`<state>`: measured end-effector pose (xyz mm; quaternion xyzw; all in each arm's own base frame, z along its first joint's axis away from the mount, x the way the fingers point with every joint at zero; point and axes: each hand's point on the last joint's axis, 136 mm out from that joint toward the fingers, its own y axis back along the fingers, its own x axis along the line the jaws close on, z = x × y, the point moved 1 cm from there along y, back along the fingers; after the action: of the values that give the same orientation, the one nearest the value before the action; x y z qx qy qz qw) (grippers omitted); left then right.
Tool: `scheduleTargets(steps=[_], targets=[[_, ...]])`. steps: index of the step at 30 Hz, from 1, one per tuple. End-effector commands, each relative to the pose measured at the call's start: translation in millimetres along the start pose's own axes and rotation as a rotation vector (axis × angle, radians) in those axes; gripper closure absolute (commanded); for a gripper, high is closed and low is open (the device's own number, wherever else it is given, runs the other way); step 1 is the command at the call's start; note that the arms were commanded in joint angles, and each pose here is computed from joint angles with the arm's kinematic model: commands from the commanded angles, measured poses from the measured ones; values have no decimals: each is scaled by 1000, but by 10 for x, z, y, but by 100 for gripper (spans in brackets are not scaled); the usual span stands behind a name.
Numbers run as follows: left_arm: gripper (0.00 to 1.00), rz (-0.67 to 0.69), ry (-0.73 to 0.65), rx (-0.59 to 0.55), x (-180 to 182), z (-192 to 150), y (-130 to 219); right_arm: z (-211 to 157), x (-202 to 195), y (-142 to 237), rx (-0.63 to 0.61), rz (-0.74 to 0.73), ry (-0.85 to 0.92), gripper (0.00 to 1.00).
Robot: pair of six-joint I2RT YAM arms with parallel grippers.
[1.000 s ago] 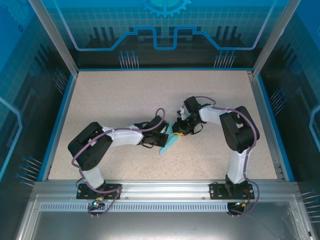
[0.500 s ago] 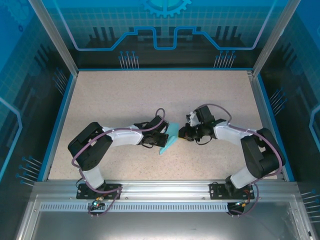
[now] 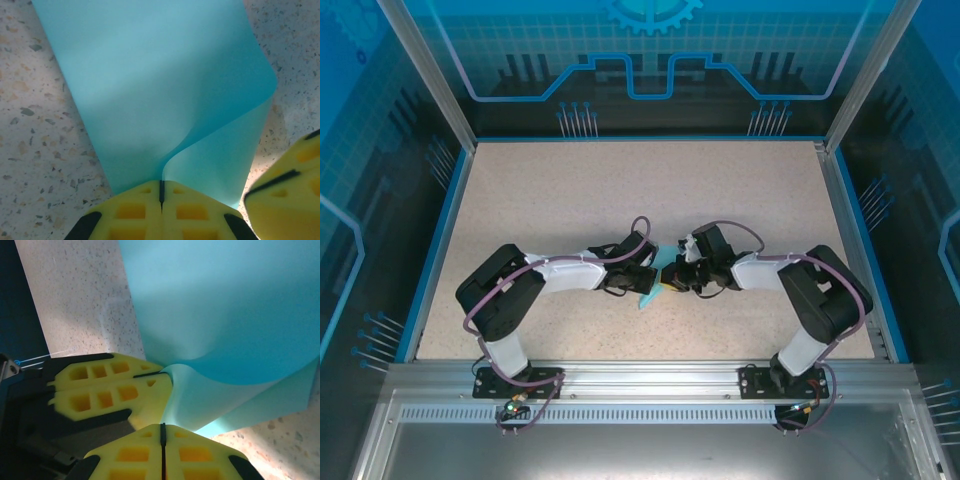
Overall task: Fold a paper plane with a square sheet of paper (pick it up from the middle)
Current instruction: Third fold the triangle at the center of the table.
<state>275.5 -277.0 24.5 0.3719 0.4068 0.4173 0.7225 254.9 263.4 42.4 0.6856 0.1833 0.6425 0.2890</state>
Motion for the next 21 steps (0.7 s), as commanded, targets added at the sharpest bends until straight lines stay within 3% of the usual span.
scheduleTargets(steps=[1, 21], targets=[[100, 26, -21, 31, 86, -61, -48, 28, 108, -54, 10, 38, 5, 92], [100, 46, -22, 18, 119, 10, -44, -55, -294, -82, 21, -77, -33, 92]])
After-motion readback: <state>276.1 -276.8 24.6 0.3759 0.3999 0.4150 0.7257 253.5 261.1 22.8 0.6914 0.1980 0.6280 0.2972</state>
